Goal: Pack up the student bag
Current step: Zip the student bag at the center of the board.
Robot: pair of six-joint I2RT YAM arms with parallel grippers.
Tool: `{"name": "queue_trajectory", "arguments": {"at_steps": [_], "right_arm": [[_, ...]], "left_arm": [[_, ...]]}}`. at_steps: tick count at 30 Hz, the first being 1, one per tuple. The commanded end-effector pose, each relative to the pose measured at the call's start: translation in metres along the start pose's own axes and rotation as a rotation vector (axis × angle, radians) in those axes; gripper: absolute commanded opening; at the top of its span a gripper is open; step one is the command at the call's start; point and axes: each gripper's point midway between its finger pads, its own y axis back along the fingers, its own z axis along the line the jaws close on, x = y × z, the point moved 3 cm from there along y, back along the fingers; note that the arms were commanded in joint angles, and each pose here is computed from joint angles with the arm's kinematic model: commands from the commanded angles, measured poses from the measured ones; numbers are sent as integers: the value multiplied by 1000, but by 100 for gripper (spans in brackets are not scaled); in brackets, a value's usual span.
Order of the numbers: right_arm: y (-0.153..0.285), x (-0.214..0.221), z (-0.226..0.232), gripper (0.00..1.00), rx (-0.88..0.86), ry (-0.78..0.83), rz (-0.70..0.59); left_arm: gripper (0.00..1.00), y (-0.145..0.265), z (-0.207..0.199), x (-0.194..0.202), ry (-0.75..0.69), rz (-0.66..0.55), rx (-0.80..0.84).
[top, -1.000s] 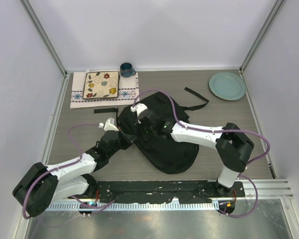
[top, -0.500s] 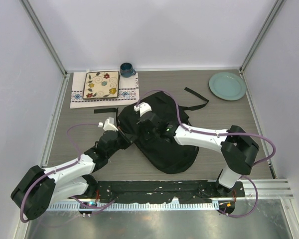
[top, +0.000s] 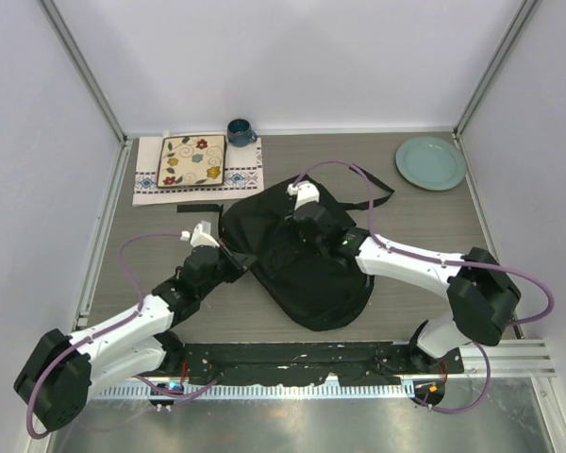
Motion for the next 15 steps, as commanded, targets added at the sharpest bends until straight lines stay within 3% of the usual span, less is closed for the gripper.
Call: {"name": "queue_trajectory", "arguments": {"at_steps": [1, 15], "right_arm": [[10, -36, -45, 0, 135, -84, -140], [-6, -23, -169, 0, 403, -243, -101]], "left_arm": [[0, 4, 8, -13, -40, -42, -59], [0, 12, 19, -26, -50, -52, -92]]}}
